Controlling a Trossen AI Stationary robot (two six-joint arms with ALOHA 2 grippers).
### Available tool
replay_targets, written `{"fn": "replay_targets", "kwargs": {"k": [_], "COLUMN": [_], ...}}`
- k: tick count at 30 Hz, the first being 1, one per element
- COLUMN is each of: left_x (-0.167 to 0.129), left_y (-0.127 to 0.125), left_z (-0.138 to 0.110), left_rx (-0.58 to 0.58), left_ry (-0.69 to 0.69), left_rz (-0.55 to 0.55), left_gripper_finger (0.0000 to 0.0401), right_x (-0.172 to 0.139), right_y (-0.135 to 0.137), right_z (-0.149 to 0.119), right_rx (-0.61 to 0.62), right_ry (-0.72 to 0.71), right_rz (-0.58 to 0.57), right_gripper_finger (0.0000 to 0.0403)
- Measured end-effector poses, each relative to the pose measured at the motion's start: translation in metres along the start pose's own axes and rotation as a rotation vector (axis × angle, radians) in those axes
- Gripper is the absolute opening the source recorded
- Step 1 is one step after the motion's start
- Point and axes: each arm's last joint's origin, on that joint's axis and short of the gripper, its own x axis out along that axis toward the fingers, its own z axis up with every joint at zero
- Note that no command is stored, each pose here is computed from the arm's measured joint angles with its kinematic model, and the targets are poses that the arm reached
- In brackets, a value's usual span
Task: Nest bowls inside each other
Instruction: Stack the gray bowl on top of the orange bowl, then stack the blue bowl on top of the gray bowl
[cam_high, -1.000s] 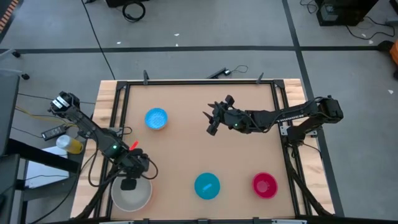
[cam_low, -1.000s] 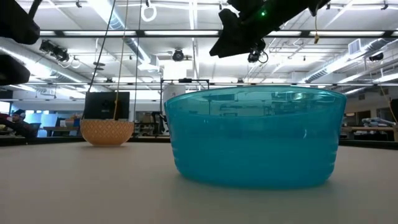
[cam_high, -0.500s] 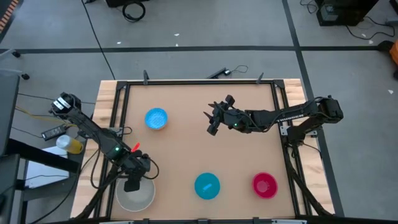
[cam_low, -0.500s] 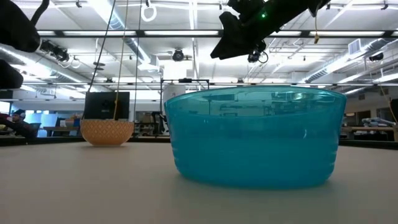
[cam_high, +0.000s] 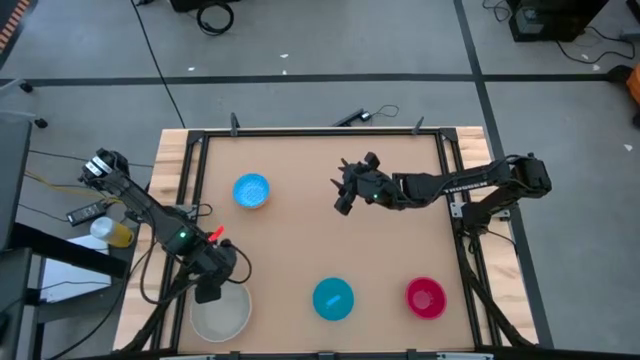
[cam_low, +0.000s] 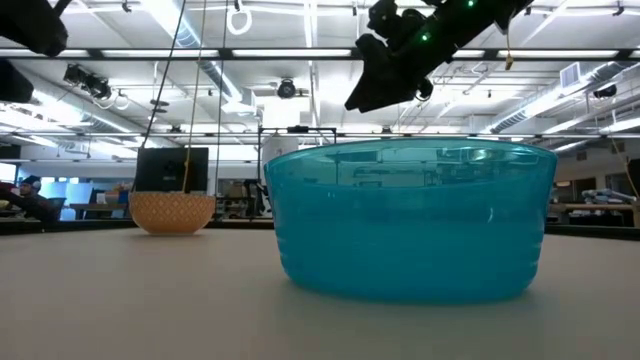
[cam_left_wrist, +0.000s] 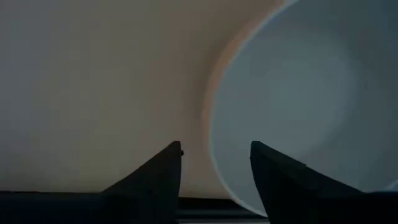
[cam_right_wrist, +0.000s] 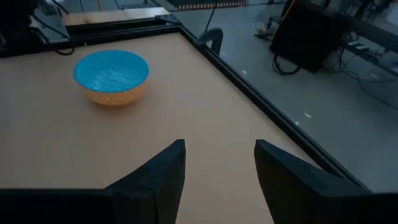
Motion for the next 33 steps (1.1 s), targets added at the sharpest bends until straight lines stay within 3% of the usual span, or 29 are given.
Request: {"fn": "replay_targets", "kwargs": {"k": [4, 7, 11, 16, 19, 23, 27, 33], "left_x": [-0.001, -0.003, -0.015, -0.043, -0.057, -0.065, -0.066, -0.066], "left_y": [0.008, 0.014, 0.017, 0.021, 0.022, 0.020, 0.022, 0.023], "left_z": [0.001, 0.005, 0.021, 0.049, 0.067, 0.086, 0.091, 0.091], "left_rx": [-0.038, -0.053, -0.021, 0.027, 0.040, 0.073, 0.050, -0.018], "left_ry": [0.032, -0.006, -0.146, -0.425, -0.598, -0.761, -0.791, -0.793], "left_rz": [0.050, 0.081, 0.127, 0.239, 0.269, 0.227, 0.215, 0.191], "left_gripper_finger": [0.0197, 0.0197, 0.0197, 0.0197, 0.0197, 0.0197, 0.0197, 0.0196], "right_x": [0.001, -0.005, -0.019, -0.038, -0.050, -0.067, -0.078, -0.073], "right_y": [-0.002, -0.005, -0.008, -0.004, 0.007, 0.026, 0.054, 0.104], "right_z": [-0.003, -0.008, -0.017, -0.022, -0.028, -0.043, -0.057, -0.080], "right_rx": [-0.035, -0.106, -0.121, 0.039, 0.106, 0.182, 0.253, 0.328], "right_ry": [0.032, 0.103, 0.269, 0.423, 0.503, 0.637, 0.693, 0.689], "right_rz": [-0.007, 0.056, 0.252, 0.433, 0.479, 0.454, 0.439, 0.513], "right_gripper_finger": [0.0200, 0.0200, 0.0199, 0.0197, 0.0197, 0.0195, 0.0192, 0.0190]}}
